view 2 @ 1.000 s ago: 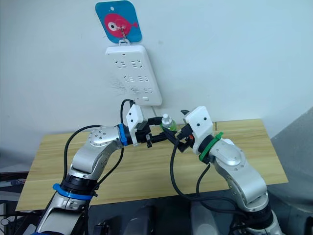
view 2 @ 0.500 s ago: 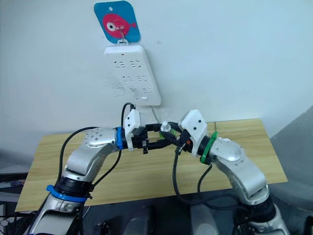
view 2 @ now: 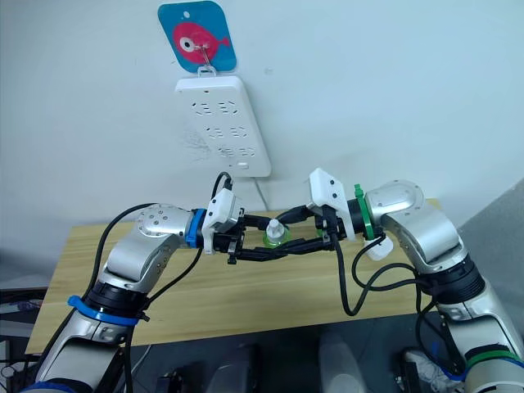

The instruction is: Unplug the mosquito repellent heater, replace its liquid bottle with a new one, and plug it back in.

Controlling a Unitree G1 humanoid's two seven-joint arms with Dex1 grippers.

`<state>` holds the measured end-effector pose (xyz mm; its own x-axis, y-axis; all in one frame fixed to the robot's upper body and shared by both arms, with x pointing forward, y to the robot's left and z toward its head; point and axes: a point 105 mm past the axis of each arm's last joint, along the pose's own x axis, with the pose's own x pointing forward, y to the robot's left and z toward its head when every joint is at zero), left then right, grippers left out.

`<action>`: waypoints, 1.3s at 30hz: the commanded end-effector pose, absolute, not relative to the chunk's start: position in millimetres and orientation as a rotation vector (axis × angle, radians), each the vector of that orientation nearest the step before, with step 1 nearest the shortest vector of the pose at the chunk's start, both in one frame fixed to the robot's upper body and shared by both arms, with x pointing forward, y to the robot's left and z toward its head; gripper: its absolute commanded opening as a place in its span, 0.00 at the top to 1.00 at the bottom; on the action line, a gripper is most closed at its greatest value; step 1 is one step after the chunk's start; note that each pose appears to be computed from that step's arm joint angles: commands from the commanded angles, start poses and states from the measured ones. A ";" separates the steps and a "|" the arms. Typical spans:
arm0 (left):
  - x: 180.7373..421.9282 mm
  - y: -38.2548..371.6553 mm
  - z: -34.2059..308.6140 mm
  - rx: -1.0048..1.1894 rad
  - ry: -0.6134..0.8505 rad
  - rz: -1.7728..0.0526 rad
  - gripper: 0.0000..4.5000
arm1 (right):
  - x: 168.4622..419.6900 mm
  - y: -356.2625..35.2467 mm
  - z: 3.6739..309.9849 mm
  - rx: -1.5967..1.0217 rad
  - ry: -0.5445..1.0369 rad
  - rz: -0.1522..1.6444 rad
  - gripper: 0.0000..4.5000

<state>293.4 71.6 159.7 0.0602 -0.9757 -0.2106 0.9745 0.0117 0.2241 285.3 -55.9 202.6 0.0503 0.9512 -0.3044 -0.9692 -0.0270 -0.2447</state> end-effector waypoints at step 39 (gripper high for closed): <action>293.6 55.5 163.3 0.273 -0.080 -1.459 0.50 | 284.1 -96.2 212.0 -0.394 0.011 1.060 0.00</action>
<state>299.2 56.9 154.5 0.1386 -0.9816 -0.1312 0.9752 0.1122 0.1908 286.8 -87.3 199.1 0.4821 0.8477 -0.2215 -0.8642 0.4186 -0.2792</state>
